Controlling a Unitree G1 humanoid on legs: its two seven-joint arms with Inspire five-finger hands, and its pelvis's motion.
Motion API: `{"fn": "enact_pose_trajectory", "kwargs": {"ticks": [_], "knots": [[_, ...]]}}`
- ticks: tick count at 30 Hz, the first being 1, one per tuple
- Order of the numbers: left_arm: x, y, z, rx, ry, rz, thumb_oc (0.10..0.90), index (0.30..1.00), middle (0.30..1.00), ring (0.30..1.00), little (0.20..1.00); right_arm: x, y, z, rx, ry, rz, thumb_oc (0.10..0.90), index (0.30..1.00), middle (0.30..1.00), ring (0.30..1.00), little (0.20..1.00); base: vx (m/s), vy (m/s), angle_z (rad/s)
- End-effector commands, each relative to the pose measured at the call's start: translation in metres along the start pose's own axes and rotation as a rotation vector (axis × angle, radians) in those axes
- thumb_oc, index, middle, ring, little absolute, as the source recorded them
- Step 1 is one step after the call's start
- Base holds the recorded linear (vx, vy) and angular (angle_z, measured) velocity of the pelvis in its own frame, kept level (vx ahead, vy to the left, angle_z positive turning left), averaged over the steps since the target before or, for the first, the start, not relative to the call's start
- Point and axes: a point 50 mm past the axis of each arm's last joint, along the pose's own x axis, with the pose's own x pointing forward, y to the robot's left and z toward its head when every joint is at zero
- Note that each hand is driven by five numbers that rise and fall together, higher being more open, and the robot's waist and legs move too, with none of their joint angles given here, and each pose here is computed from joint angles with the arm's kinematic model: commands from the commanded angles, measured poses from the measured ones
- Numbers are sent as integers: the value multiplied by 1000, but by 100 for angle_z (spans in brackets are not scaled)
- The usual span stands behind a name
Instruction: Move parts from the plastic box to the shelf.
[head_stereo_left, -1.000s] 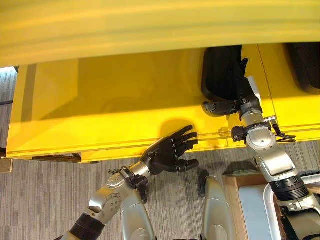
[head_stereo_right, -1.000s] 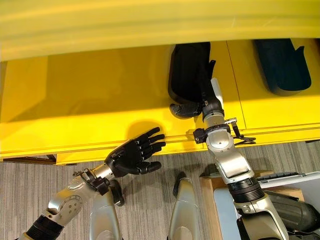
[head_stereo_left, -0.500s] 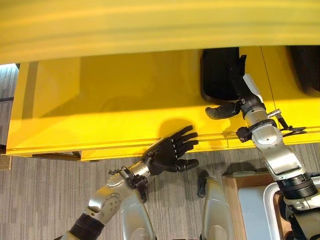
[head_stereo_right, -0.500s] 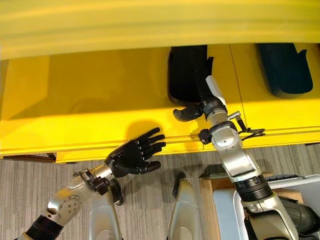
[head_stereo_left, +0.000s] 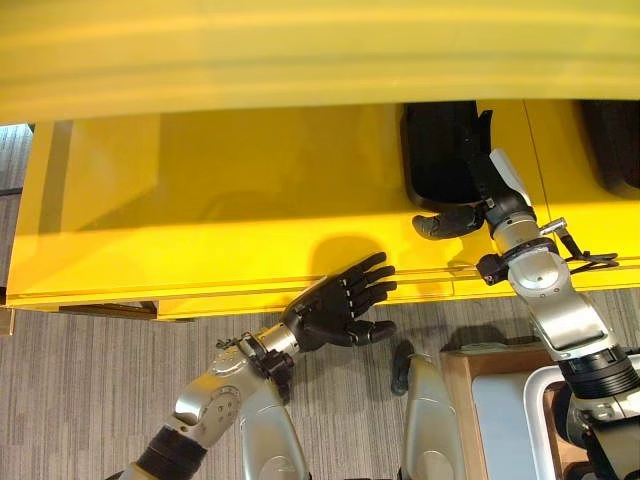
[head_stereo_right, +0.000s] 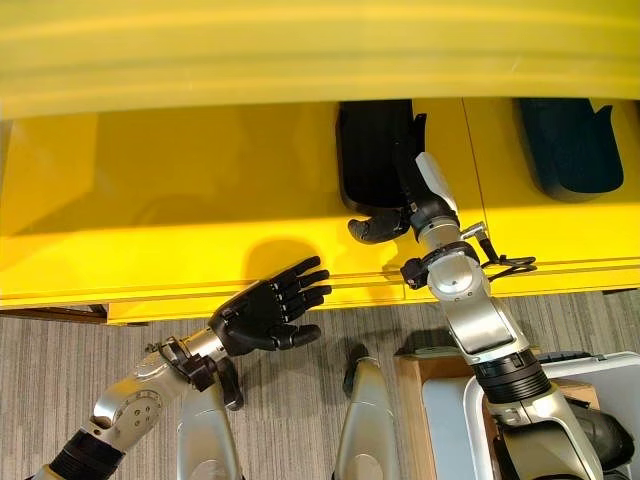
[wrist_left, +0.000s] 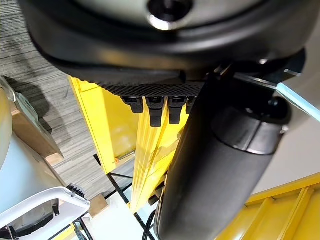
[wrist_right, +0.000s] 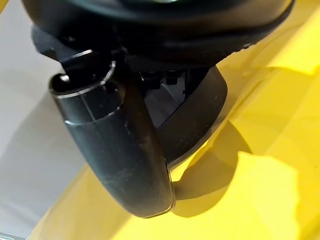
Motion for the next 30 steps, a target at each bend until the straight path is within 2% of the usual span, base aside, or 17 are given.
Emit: {"fn": "enact_pose_trajectory", "kwargs": {"ticks": [1,16,30], "knots": [[2,-14,39,60,-185,-99,900,1000,1000,1000,1000,-12,7,-43,-83,185,29,900,1000,1000,1000,1000,0,0,0],[1,-14,40,38,-210,-83,900,1000,1000,1000,1000,-12,-4,-15,-187,-6,-139,900,1000,1000,1000,1000,0,0,0],[2,-16,36,-9,-193,-133,900,1000,1000,1000,1000,-7,-14,-4,-343,-77,-200,900,1000,1000,1000,1000,0,0,0]]}}
